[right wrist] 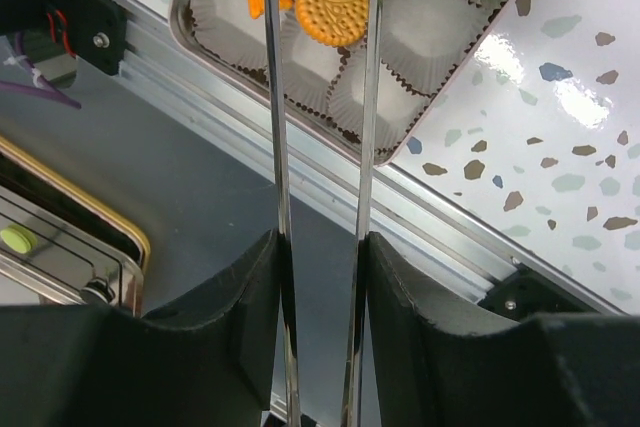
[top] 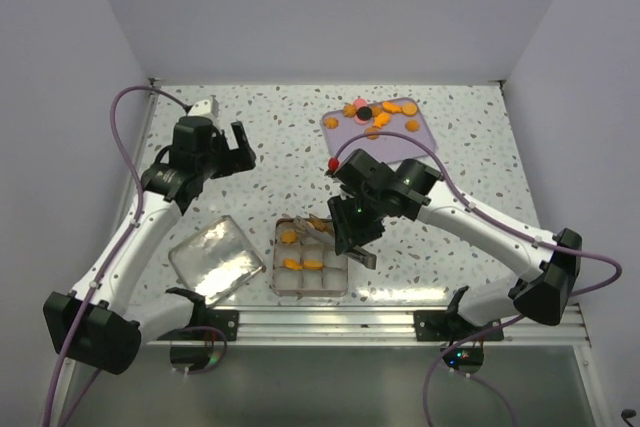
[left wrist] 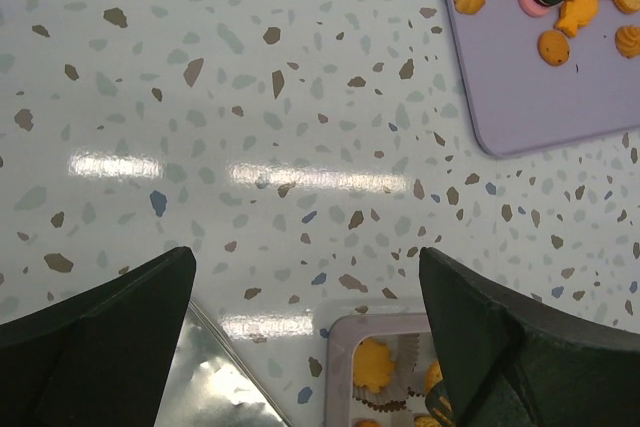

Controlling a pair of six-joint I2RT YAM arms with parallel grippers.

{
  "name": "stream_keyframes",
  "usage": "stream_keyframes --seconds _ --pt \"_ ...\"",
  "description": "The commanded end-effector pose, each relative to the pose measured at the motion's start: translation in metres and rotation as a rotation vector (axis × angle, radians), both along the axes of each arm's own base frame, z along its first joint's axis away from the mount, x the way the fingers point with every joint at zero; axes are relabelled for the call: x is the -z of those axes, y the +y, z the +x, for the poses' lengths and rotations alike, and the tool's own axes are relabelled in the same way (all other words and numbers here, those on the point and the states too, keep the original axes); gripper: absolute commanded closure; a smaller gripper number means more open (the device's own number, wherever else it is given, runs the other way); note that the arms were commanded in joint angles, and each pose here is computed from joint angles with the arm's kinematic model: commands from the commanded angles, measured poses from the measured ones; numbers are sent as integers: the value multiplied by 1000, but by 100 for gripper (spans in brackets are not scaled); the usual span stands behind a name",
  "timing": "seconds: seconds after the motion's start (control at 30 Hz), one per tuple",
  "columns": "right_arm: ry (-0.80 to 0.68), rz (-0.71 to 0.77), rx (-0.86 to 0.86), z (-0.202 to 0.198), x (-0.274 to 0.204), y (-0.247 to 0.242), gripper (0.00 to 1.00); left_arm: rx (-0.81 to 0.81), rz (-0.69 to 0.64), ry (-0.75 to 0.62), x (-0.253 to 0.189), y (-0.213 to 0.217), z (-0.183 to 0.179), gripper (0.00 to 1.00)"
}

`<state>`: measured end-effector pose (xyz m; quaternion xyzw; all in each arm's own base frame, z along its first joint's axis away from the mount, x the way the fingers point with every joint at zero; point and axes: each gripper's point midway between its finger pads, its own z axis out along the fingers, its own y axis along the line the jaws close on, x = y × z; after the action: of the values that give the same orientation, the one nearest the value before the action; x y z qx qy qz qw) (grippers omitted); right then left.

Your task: Pack the cookies

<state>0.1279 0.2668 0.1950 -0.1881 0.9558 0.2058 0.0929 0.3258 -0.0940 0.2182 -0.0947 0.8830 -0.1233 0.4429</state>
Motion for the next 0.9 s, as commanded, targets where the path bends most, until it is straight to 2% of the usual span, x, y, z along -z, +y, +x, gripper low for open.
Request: stream_keyframes --seconds 0.0,0.13,0.17,0.43,0.87 --pt "-44 46 31 4 -9 3 68 -13 -5 -20 -4 4 -4 0" --pt "-44 38 35 4 -3 3 67 -9 0 -24 -5 5 -6 0" --pt "-45 39 37 5 -3 4 64 -8 4 -23 -5 5 -6 0" --pt "-49 40 53 8 0 10 54 3 25 -29 -10 6 -5 0" --pt "-133 22 96 23 -26 7 52 -4 41 -23 -4 11 -12 0"
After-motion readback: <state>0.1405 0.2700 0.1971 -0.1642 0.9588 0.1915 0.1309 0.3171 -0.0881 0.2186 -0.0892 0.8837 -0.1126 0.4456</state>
